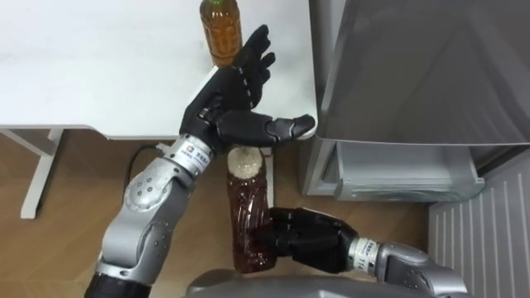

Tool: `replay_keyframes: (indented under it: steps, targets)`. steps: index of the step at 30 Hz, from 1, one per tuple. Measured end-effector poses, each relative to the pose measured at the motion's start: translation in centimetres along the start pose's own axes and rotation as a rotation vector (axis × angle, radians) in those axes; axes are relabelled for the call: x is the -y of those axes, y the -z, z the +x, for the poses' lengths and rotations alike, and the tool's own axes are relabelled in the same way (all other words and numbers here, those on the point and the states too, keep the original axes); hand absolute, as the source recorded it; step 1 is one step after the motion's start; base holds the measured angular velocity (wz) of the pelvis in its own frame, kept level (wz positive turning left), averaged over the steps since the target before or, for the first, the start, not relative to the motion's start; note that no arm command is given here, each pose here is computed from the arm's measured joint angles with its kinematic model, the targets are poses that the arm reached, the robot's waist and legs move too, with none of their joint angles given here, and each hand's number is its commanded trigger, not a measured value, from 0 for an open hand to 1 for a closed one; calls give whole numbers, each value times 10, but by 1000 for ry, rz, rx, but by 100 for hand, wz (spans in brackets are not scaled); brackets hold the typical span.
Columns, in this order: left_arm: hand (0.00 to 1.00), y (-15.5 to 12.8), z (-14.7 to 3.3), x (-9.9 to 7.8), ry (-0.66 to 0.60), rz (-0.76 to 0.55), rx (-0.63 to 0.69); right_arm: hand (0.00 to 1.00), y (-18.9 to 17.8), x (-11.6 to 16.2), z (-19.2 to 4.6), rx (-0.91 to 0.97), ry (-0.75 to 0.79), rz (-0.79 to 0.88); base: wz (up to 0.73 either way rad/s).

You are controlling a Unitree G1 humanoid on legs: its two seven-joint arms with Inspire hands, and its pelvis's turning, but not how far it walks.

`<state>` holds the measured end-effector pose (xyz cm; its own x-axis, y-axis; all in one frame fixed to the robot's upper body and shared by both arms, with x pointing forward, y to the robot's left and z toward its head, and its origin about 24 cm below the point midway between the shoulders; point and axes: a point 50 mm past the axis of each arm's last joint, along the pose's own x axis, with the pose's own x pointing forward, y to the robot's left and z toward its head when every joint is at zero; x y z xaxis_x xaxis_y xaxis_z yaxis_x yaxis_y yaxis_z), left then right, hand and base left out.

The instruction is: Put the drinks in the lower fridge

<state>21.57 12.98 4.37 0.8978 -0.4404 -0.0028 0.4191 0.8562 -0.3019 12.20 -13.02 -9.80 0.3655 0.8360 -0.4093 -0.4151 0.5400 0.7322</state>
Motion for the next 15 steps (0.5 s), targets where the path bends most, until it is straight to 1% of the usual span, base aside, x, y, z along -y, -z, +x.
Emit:
replay_keyframes:
  steps: [6, 10, 13, 15]
  targets:
    - [0, -14, 0, -11, -57, 11, 55, 100, 4, 3, -5, -36, 21, -2, 0]
    - [0, -26, 0, -12, -64, 33, 115, 100, 5, 7, -11, -50, 39, -9, 0]
    - [0, -31, 4, -12, -67, 43, 134, 100, 8, 9, -15, -62, 50, -9, -3]
    - [0, -35, 3, -14, -76, 46, 148, 100, 11, 9, -18, -66, 59, 1, -2]
